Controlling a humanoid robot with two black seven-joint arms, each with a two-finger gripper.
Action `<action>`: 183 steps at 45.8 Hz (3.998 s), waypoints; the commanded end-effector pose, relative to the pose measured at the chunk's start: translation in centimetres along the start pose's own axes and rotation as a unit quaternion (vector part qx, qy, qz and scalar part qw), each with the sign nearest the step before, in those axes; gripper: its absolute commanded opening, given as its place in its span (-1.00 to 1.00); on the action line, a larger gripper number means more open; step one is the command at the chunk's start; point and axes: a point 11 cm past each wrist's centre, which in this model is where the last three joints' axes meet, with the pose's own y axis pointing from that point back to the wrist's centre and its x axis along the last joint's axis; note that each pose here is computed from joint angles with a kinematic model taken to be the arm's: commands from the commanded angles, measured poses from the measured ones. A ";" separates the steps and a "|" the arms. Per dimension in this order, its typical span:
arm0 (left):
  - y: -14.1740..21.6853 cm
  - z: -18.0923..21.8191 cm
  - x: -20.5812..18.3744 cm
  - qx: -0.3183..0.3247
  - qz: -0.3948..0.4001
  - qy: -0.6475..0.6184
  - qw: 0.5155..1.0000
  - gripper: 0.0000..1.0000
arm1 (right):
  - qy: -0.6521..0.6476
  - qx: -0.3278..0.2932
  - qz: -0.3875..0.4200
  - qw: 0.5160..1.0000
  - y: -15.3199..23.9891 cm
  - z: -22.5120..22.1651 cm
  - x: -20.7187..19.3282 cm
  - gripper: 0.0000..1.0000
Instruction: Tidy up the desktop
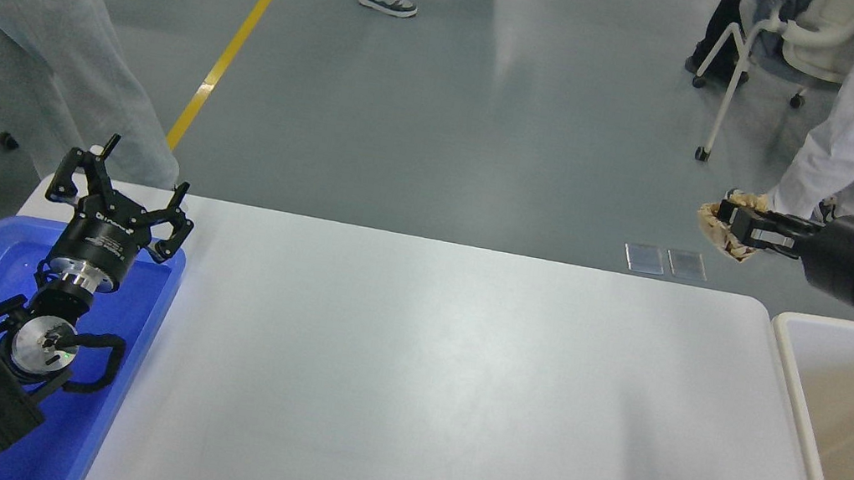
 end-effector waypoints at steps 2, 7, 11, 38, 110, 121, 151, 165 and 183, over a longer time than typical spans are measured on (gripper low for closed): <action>0.0 -0.1 0.0 0.001 0.000 0.000 1.000 1.00 | -0.071 -0.074 0.071 0.992 4.0 6.4 -1.0 -1.00; 0.0 0.0 0.0 0.000 0.000 0.000 1.000 1.00 | -0.097 -0.100 0.087 0.986 5.2 8.4 -2.1 -1.00; 0.0 0.0 0.0 0.000 -0.001 0.000 1.000 1.00 | -0.126 -0.121 0.105 0.979 5.9 9.9 -2.8 -1.00; 0.0 -0.1 0.0 0.001 -0.001 0.000 1.000 1.00 | -0.268 -0.226 0.169 0.921 6.7 16.1 -10.1 -1.00; 0.0 0.0 0.0 0.000 -0.001 0.001 1.000 1.00 | -0.335 -0.434 0.249 0.798 9.1 21.2 -22.2 -1.00; 0.0 0.0 0.0 0.000 -0.001 0.001 1.000 1.00 | -0.335 -0.438 0.245 0.797 9.5 21.2 -22.7 -1.00; 0.0 0.0 0.0 0.000 -0.001 0.001 1.000 1.00 | -0.352 -0.446 0.248 0.785 10.2 21.4 -23.5 0.98; 0.0 0.0 0.0 0.000 -0.001 0.000 1.000 1.00 | -0.345 -0.450 0.236 0.789 10.9 21.3 -24.8 0.99; 0.0 0.0 0.0 0.000 0.000 0.000 1.000 1.00 | -0.385 -0.421 0.206 0.795 9.6 20.9 -24.8 0.99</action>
